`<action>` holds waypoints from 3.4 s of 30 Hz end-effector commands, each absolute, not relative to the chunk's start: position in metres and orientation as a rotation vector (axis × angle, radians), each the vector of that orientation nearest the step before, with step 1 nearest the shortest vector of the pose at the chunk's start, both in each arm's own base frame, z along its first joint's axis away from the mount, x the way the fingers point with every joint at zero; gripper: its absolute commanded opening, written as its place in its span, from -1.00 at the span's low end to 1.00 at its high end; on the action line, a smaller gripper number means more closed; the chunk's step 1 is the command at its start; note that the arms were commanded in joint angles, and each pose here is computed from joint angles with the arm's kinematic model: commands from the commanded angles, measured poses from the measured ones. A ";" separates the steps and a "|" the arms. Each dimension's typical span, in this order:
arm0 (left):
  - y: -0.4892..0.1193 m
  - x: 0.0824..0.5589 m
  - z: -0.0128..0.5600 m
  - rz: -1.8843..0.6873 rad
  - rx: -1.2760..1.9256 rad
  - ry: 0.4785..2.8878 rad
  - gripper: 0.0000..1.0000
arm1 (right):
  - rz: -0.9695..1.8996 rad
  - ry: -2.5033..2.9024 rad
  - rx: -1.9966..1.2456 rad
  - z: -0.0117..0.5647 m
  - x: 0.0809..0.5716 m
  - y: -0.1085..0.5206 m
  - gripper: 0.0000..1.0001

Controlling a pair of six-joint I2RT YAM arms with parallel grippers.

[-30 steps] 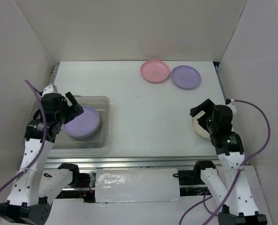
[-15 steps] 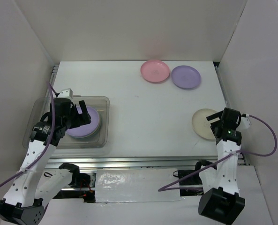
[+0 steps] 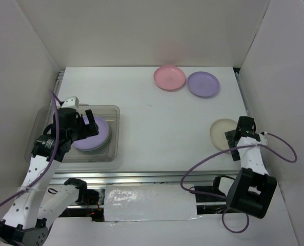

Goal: Place the plates into the plastic bin on the countertop

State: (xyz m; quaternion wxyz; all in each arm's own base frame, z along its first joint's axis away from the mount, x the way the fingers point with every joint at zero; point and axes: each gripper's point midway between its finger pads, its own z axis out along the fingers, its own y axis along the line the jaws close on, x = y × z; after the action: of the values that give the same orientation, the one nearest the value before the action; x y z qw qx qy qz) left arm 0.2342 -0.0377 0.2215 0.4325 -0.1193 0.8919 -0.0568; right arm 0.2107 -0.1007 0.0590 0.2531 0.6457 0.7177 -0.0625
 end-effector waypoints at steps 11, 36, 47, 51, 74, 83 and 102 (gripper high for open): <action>-0.033 0.240 0.225 -0.122 -0.324 2.191 0.99 | -0.166 2.024 1.855 0.004 0.216 -0.094 0.93; -0.008 0.233 0.236 -0.053 -0.450 2.112 0.99 | 0.110 2.158 1.227 0.106 0.284 0.000 -1.00; 0.009 0.221 0.257 -0.062 -0.539 1.981 0.99 | 0.396 2.304 0.557 0.208 0.328 0.241 -1.00; 0.007 0.221 0.259 -0.078 -0.527 1.973 0.99 | 0.537 2.353 0.381 0.212 0.336 0.334 -1.00; 0.010 0.215 0.265 -0.080 -0.544 1.931 0.99 | 0.996 2.515 0.024 0.151 0.325 0.544 -0.86; 0.009 0.216 0.264 -0.082 -0.539 1.938 0.99 | 1.015 2.446 -0.016 0.180 0.312 0.542 1.00; 0.010 0.213 0.267 -0.091 -0.544 1.915 0.99 | 0.265 2.218 0.840 0.165 0.432 0.089 1.00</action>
State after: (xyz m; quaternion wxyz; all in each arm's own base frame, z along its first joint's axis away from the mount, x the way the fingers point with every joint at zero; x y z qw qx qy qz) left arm 0.2085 0.0090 0.2625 0.5308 -0.2210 0.8175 -0.0333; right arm 0.4265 0.1594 0.2213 0.4066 0.2815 0.8504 0.1795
